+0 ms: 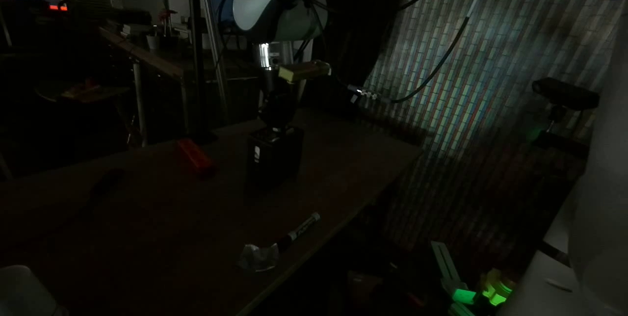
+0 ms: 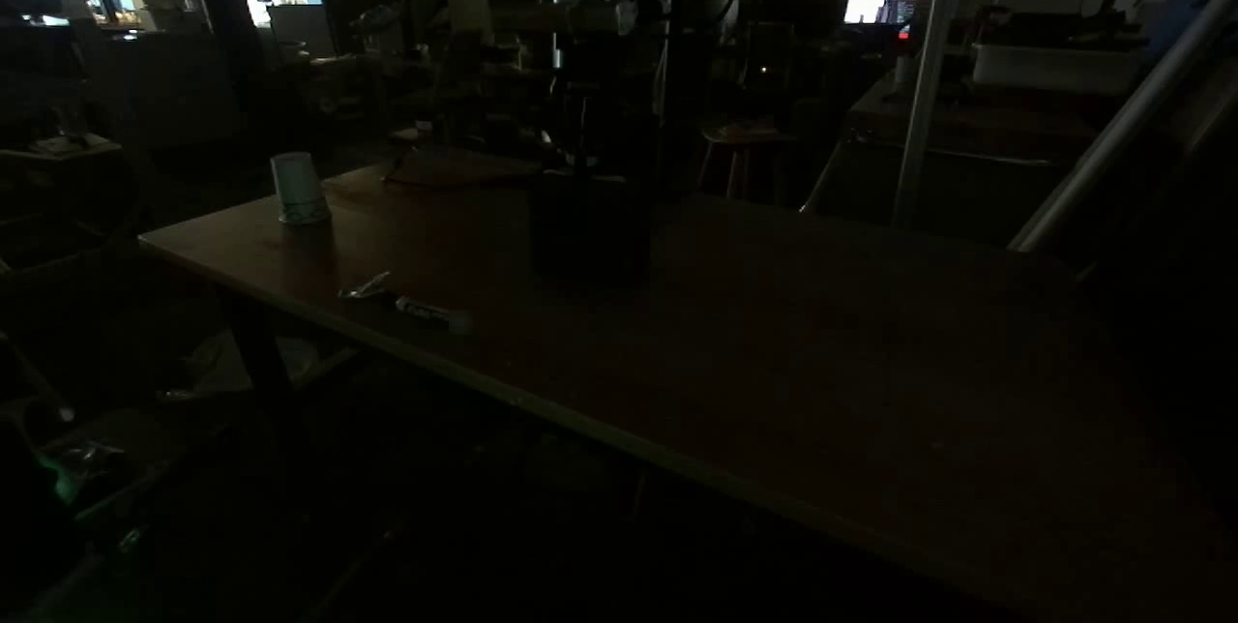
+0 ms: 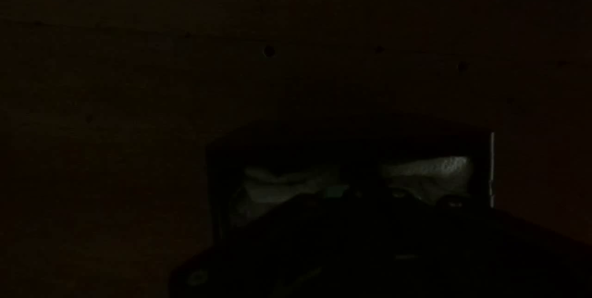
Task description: Shove the cloth in the box
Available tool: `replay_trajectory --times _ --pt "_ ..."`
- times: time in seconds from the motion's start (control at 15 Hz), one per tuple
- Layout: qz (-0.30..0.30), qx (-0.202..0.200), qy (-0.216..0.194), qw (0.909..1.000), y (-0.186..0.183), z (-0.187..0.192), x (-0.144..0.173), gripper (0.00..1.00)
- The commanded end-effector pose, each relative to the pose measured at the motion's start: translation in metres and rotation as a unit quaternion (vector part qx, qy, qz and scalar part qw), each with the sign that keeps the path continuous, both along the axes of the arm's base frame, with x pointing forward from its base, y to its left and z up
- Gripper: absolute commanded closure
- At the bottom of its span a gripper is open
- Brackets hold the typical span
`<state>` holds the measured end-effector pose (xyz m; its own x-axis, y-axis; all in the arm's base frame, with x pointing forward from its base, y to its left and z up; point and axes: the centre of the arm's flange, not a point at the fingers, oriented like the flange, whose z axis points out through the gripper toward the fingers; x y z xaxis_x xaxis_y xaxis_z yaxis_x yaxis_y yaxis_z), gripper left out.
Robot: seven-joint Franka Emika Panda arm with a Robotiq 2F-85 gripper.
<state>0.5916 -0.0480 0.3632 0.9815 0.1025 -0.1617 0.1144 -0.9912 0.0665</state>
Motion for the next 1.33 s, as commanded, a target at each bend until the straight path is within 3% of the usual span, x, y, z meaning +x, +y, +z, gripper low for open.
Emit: replay_trajectory --times 0.0,0.47,0.93,1.27 --pt "-0.003 0.01 -0.011 0.9999 0.004 0.002 -0.006 0.98" --pt "0.006 0.015 -0.007 0.9998 0.002 -0.017 0.015 0.99" --pt "0.02 0.024 0.031 0.999 0.006 -0.065 0.032 0.99" --pt "0.025 0.022 0.028 0.999 0.008 -0.061 0.036 0.99"
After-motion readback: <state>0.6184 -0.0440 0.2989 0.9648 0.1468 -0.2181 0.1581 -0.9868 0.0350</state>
